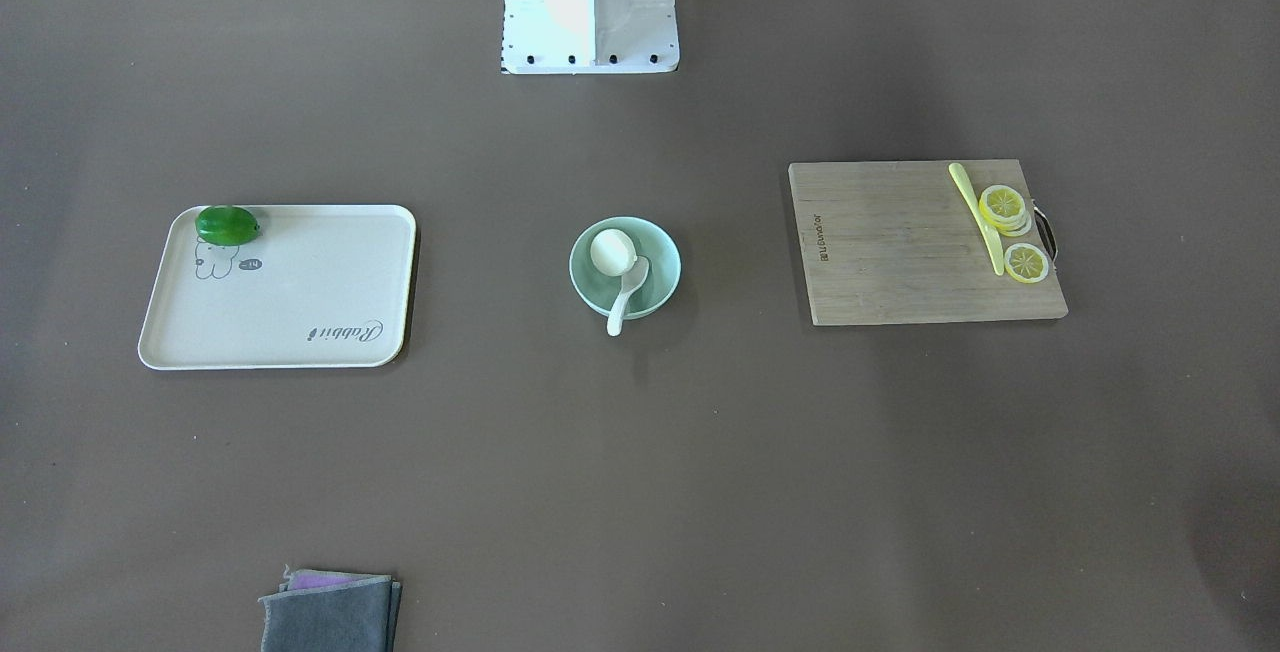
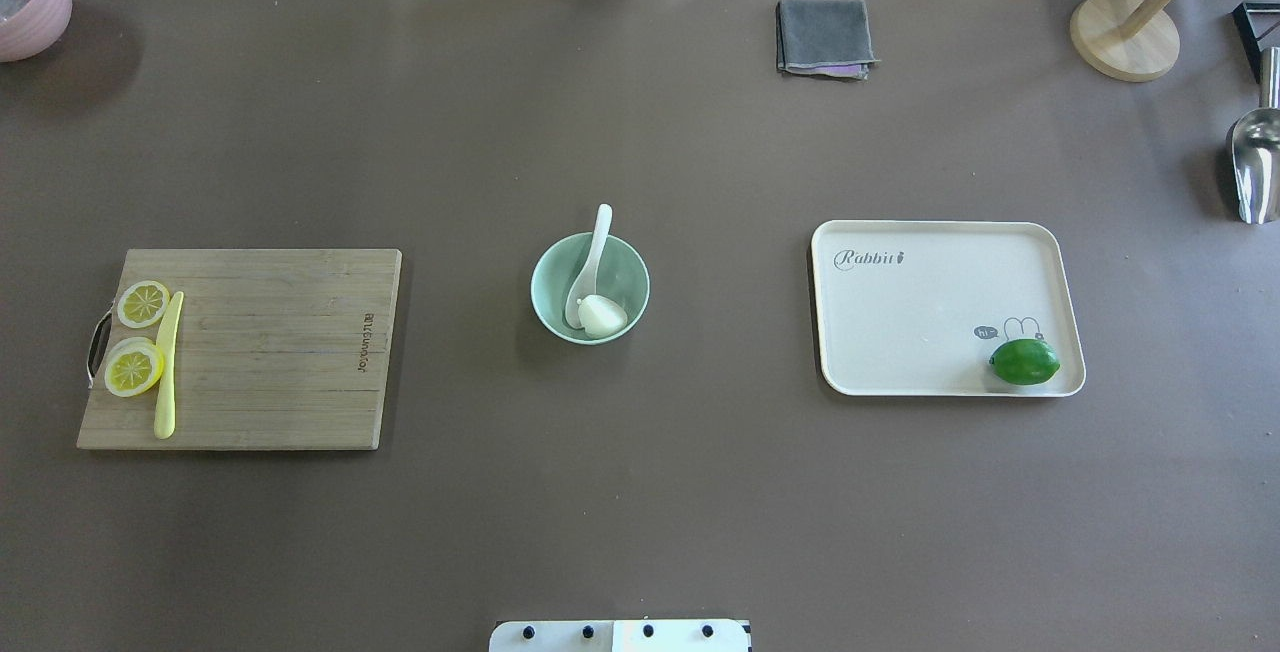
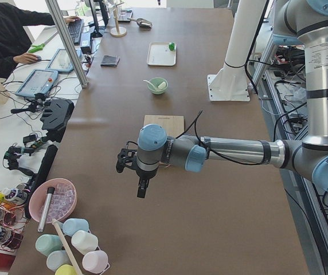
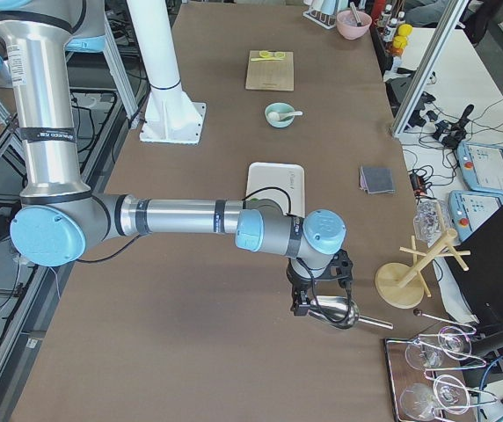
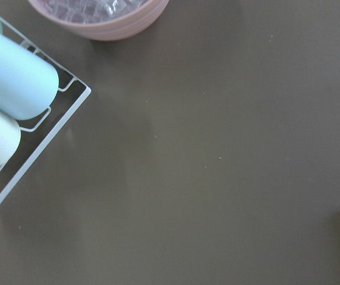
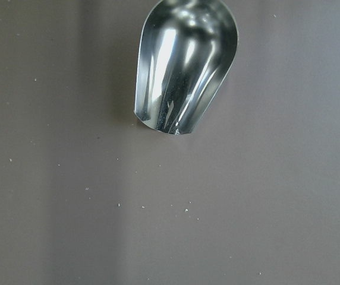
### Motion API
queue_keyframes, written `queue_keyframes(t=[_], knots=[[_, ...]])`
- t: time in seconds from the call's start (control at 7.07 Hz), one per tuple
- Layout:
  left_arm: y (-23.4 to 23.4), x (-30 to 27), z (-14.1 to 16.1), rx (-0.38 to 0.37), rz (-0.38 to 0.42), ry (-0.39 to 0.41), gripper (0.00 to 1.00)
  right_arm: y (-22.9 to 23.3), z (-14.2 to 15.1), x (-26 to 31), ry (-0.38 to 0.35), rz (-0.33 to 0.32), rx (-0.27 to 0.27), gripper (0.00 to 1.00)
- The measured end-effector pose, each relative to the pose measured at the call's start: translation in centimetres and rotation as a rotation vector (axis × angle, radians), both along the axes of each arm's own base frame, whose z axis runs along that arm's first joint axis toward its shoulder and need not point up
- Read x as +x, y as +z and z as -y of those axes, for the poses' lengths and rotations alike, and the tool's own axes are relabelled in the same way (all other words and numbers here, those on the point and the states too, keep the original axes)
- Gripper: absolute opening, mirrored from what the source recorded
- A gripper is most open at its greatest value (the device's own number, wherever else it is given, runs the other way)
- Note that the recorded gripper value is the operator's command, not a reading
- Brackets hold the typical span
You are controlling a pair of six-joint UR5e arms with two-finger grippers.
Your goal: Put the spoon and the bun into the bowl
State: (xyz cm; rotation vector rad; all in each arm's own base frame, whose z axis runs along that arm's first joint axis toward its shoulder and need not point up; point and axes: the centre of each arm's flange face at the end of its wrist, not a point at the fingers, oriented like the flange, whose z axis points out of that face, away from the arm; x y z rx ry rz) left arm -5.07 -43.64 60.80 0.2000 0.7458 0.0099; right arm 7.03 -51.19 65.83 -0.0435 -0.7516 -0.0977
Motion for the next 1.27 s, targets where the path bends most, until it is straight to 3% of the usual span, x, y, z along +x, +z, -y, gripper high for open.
queue_keyframes(t=[0.28, 0.85, 1.27], knots=[[-0.5, 0.0, -0.1, -0.022, -0.016, -0.024, 0.98, 0.1, -0.2, 0.0, 0.005, -0.001, -0.005, 1.0], [-0.5, 0.2, 5.2, -0.017, -0.014, -0.031, 0.98, 0.8, -1.0, 0.0, 0.006, -0.002, -0.013, 1.0], [-0.3, 0.1, 5.9, -0.019, -0.012, -0.033, 0.98, 0.5, -0.7, 0.0, 0.005, -0.003, -0.007, 1.0]])
